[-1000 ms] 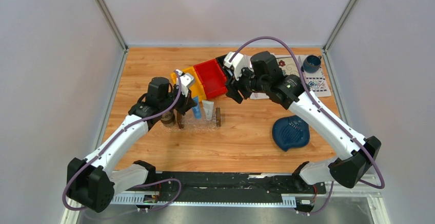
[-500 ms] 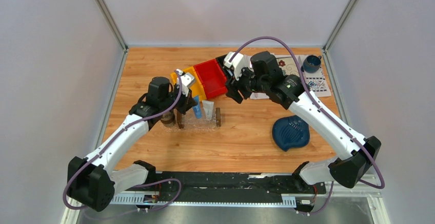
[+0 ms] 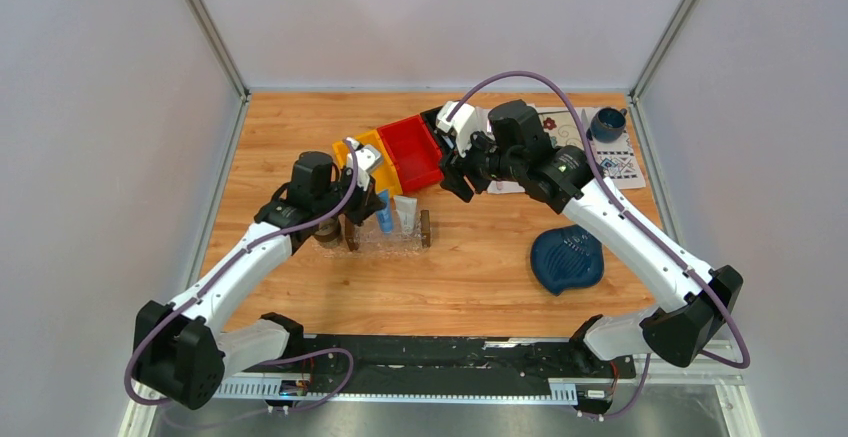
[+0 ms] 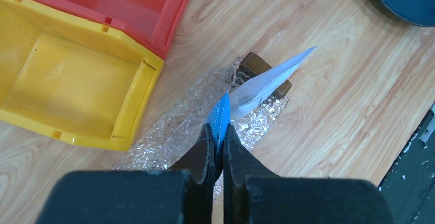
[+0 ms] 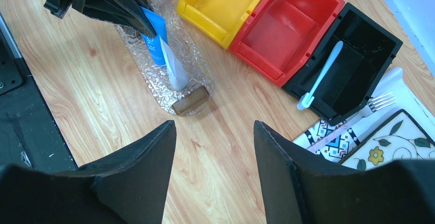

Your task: Prepare toiletry sets of a toothbrush and toothpaste on the tray

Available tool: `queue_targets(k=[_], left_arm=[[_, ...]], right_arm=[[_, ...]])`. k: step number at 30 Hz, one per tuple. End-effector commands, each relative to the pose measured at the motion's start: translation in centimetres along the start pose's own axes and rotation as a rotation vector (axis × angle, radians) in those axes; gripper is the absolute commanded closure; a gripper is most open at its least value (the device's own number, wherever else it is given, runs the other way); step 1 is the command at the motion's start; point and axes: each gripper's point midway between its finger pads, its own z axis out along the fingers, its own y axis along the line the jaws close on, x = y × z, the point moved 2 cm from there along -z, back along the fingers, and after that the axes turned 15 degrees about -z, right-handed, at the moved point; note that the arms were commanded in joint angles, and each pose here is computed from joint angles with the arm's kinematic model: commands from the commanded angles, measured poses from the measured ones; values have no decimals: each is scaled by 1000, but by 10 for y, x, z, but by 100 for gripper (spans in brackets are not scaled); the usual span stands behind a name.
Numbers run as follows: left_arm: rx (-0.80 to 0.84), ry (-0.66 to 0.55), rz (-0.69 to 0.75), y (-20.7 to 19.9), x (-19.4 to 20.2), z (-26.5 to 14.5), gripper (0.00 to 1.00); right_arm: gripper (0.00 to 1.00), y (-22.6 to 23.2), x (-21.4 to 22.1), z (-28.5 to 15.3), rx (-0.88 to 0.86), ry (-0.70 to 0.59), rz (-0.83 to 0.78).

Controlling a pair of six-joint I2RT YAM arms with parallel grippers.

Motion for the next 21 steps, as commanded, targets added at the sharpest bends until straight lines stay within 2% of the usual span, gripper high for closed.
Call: queue_targets(k=[1, 21], left_arm=[[44, -46, 49, -6, -11, 3, 100], [43, -42, 56, -2, -5, 8, 100]], right_arm=[[39, -7, -7, -1, 30, -33, -20], [39, -7, -6, -3, 35, -36, -22]])
